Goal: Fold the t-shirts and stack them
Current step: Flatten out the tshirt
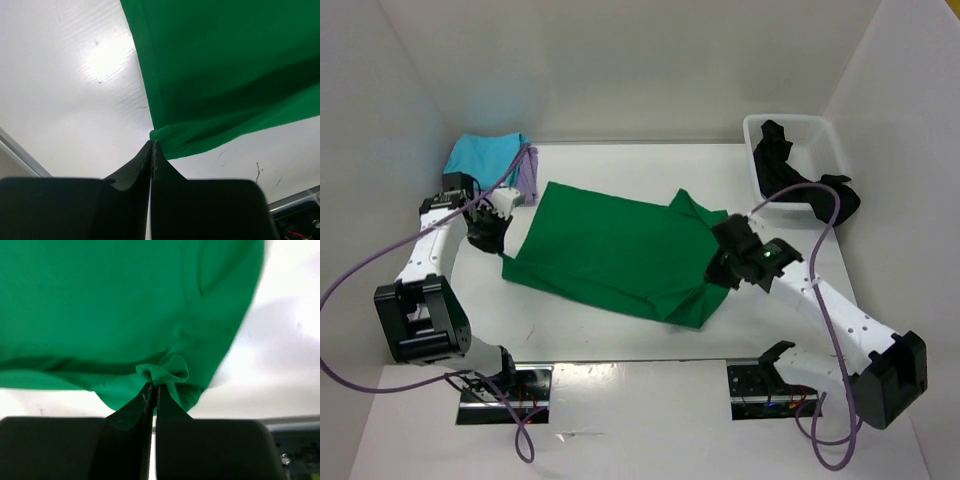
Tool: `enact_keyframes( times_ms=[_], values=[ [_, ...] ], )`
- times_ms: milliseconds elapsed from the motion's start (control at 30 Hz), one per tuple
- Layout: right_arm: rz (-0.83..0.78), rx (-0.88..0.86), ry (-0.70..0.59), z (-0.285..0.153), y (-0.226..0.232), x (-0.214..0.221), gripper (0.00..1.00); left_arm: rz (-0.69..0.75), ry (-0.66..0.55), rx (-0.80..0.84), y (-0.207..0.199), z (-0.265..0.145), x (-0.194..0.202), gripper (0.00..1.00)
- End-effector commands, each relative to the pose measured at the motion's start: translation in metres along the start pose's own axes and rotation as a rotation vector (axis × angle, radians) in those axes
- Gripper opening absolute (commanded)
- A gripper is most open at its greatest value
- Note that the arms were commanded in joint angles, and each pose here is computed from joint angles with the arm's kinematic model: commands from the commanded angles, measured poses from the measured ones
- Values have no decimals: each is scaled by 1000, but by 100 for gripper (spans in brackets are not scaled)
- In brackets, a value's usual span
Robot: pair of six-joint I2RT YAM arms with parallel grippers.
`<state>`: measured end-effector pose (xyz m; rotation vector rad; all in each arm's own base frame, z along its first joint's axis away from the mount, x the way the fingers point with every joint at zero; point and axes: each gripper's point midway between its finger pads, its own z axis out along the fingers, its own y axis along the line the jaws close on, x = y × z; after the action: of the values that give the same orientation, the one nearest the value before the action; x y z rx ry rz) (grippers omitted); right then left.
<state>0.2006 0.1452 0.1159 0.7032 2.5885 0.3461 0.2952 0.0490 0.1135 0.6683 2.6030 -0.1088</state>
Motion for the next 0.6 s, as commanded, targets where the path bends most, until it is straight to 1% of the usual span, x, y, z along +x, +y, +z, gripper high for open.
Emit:
enact_keyframes(
  times_ms=[0, 33, 67, 100, 133, 167, 200, 233, 267, 333, 367, 400, 433, 467, 500, 533, 567],
  values=[
    [-40, -116, -196, -27, 35, -71, 0, -34, -102, 22, 5, -6, -35, 0],
    [-45, -102, -214, -22, 37, -96, 0, -12, -169, -7, 16, -21, -64, 0],
    [-39, -128, -304, -46, 39, -157, 0, -37, -187, -12, 25, -21, -83, 0],
    [-40, -140, -349, -57, 45, -191, 0, -45, -241, -34, 36, -34, -108, 0],
    [-51, -184, -428, -87, 76, -243, 0, -61, -293, -64, 48, -51, -132, 0],
    [-83, -181, -504, -109, 87, -273, 0, -73, -453, -117, 65, -99, -188, 0],
    [-95, -196, -574, -135, 101, -296, 0, -79, -548, -152, 74, -130, -211, 0],
    [-89, -234, -707, -189, 126, -329, 0, -72, -714, -220, 83, -188, -247, 0],
    [-85, -249, -764, -214, 132, -341, 0, -49, -788, -258, 82, -216, -258, 0],
    [-82, -287, -853, -259, 146, -351, 0, 16, -892, -289, 68, -257, -272, 0],
    [-76, -285, -866, -263, 145, -352, 0, 44, -907, -298, 63, -263, -275, 0],
    [-82, -253, -826, -244, 141, -349, 0, 58, -901, -251, 54, -253, -276, 0],
    [-81, -259, -834, -248, 138, -346, 0, 75, -903, -240, 47, -255, -272, 0],
    [-92, -253, -810, -238, 138, -339, 0, 74, -879, -215, 44, -245, -266, 0],
    [-100, -190, -730, -198, 130, -328, 0, 87, -859, -214, 44, -235, -261, 0],
    [-94, -189, -705, -187, 129, -318, 0, 71, -812, -189, 41, -212, -246, 0],
    [-74, -244, -765, -208, 127, -315, 0, 65, -803, -183, 40, -202, -241, 0]
  ],
)
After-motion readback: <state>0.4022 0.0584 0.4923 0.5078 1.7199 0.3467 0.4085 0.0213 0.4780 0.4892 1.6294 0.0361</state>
